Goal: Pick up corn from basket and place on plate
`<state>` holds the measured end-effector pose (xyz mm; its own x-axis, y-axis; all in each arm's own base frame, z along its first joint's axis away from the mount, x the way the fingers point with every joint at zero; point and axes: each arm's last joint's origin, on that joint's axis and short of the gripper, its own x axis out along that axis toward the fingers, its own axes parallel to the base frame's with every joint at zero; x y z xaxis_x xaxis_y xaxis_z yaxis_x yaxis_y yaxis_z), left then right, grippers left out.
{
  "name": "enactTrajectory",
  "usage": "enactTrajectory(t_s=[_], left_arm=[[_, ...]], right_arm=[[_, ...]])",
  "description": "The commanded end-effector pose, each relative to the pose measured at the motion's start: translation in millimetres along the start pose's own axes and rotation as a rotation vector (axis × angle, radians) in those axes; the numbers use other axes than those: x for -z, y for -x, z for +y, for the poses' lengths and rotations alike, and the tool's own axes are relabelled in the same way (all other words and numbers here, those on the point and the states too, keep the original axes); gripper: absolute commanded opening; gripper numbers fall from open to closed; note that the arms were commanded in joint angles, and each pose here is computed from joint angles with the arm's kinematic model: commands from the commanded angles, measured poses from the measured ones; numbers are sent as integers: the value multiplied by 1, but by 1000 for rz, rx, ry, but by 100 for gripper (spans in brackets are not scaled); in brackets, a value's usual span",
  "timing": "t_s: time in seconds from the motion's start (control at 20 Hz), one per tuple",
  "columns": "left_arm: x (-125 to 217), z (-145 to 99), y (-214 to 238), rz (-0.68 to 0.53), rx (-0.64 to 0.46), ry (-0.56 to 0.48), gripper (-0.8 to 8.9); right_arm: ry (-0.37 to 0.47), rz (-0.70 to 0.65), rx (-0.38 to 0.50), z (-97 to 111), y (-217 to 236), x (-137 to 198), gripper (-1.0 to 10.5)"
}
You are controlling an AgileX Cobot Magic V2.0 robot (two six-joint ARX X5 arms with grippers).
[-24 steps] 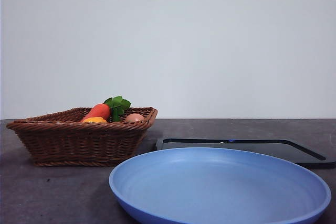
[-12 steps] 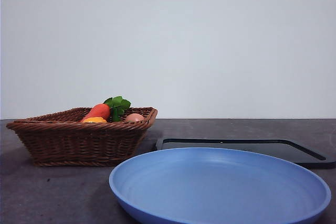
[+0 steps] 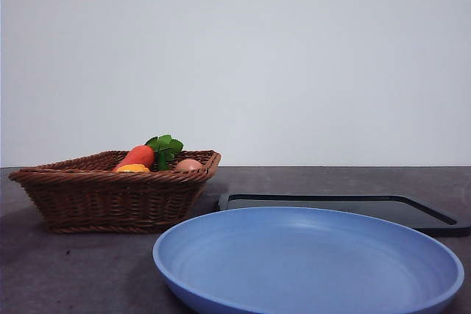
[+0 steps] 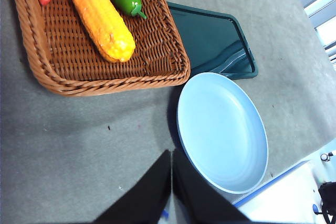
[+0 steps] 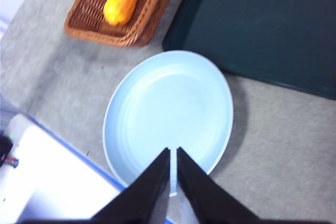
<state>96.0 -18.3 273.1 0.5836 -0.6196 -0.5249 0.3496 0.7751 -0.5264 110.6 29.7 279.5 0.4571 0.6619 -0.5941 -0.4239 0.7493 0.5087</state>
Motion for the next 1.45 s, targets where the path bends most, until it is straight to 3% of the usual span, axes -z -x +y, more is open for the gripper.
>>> enactTrajectory(t_s=[0.05,0.2,0.3,0.7,1.0,1.45], left_arm=[[-4,-4,3,-16,13,-34,70],[-5,-4,3,-17,13,-35,304],[-5,-3,2,-14,12,-32,365],[-8,-2,0,-15,13,-27,365],[-8,-2,0,-16,13,-28,365],[-8,-2,0,-16,13,-27,365]], right_arm=[[24,7,-9,2,-1,-5,12],[10,16,-8,1,-3,-5,203],[-18,23,-2,-1,-5,-7,282],[-98,156,-8,-20,-43,-23,282],[-101,307,74,-40,-102,-31,281],[-104,458,90,-60,-166,-22,219]])
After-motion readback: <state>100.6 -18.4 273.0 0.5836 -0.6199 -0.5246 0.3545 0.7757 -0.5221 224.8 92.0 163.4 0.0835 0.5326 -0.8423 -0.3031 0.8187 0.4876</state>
